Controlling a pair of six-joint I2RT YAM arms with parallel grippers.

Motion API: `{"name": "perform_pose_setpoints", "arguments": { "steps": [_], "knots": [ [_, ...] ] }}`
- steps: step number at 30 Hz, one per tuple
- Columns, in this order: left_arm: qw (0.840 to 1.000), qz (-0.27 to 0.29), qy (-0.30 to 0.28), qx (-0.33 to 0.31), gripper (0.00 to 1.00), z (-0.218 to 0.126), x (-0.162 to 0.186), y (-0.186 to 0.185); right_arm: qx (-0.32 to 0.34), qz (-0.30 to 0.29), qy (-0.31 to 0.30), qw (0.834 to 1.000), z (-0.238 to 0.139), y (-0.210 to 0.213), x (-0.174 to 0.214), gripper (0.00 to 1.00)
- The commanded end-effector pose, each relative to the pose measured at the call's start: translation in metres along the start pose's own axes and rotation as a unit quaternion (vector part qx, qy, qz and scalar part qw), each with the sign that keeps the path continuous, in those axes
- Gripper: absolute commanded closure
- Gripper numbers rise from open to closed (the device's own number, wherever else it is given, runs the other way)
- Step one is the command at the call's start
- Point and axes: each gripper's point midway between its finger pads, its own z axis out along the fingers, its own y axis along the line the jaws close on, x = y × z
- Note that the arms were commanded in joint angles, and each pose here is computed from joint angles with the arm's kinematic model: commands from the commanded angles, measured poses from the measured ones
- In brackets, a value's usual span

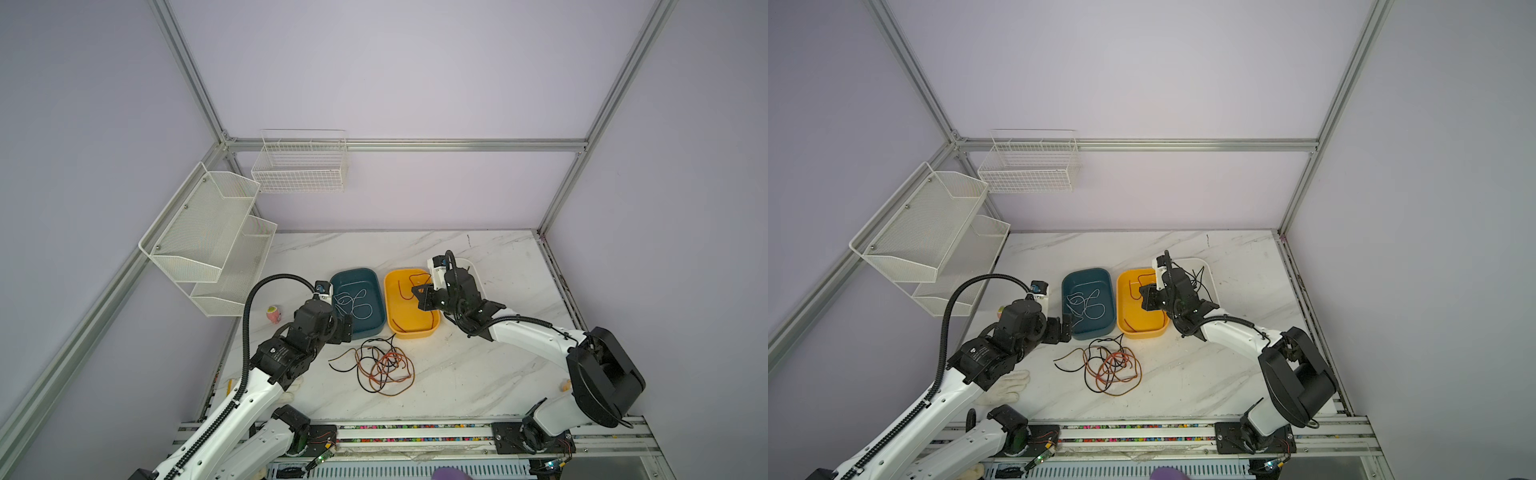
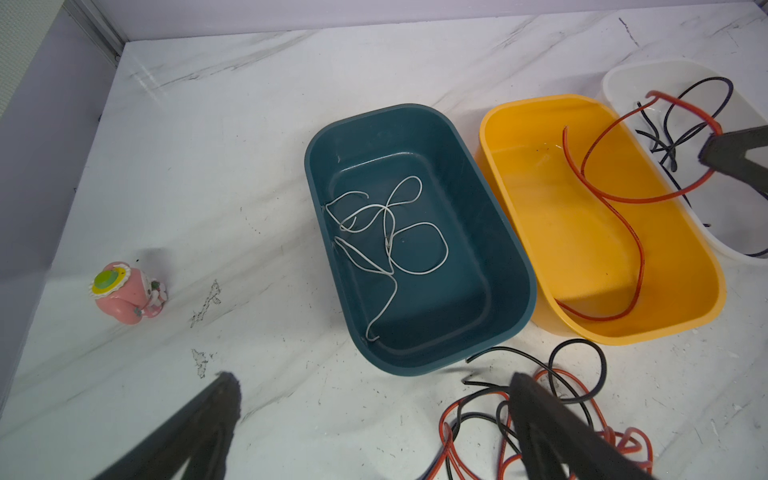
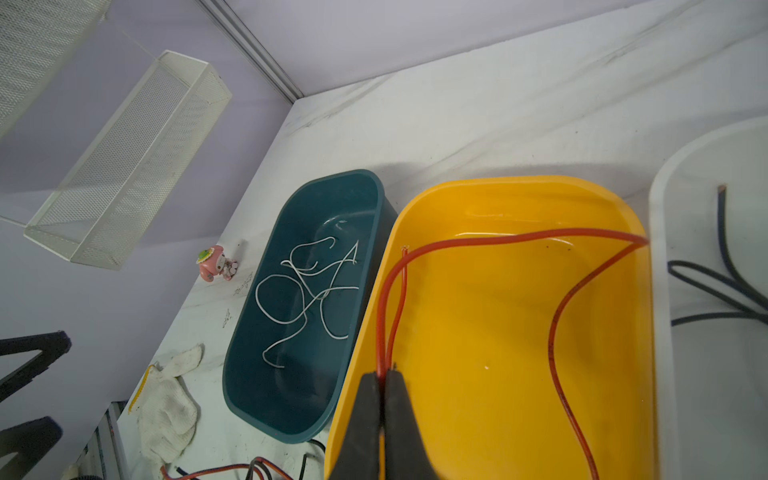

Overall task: Untangle the cables
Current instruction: 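Lower the red cable into the yellow tray and open the right gripper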

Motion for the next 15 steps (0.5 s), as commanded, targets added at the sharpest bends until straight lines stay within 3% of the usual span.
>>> {"name": "perform_pose_setpoints", "arguments": {
  "steps": [1,15],
  "knots": [
    [0.999,-0.004,-0.03,0.009,0.0,-0.009,-0.021,-0.002,0.0,0.021,0.011,1.0,0.009,-0.007,0.009,1.0],
    [1.0,-0.003,-0.027,0.011,0.0,-0.008,-0.02,-0.004,0.036,0.031,0.071,0.996,0.034,-0.03,0.043,1.0]
  ]
}}
